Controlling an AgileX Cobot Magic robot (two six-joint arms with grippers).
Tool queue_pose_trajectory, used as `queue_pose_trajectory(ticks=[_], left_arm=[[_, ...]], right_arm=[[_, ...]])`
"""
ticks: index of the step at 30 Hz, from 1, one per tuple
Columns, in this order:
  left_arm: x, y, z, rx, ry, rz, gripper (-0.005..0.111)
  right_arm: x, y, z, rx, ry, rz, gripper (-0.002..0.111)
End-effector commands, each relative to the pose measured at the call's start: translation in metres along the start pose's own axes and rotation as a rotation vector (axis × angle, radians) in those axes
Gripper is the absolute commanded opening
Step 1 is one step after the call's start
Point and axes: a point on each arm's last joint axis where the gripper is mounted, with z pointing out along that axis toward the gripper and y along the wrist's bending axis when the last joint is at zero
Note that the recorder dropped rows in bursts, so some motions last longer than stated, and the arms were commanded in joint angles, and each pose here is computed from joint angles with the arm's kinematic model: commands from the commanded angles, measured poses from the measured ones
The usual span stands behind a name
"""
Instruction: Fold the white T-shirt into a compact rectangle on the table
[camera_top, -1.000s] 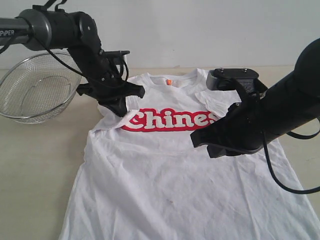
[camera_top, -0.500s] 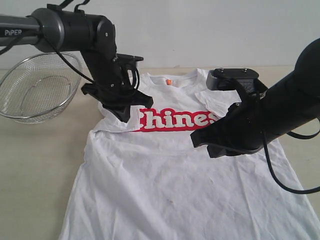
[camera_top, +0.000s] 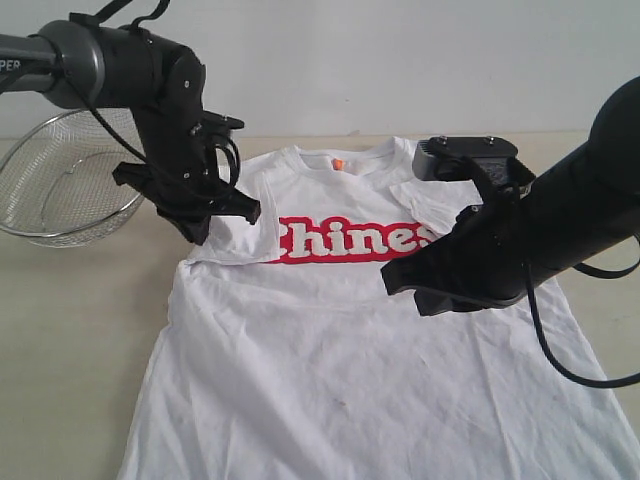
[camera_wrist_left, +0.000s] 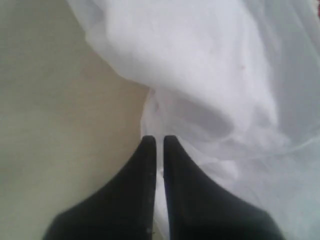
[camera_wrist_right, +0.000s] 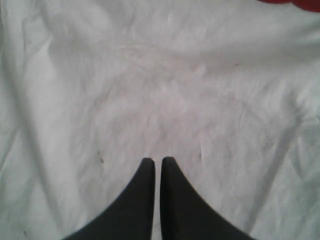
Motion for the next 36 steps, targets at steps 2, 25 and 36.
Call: queue_pose_trajectory(ticks=[2,25,36], left_arm=[[0.007,-0.002,0.014,0.040,-0.030,-0.032,0.004],[0.016,-0.006,0.062,0.030,0.061,-0.091,0.004],[0.028,0.007,0.071,0.008,0.121,-0.205,0.004]], right_arm=[[-0.001,0.002,-0.004,-0.001,-0.020,-0.011,0.000],[-0.001,0.002,-0.004,-0.001,-0.020,-0.011,0.000],[-0.001,0.002,-0.004,-0.001,-0.020,-0.011,0.000]])
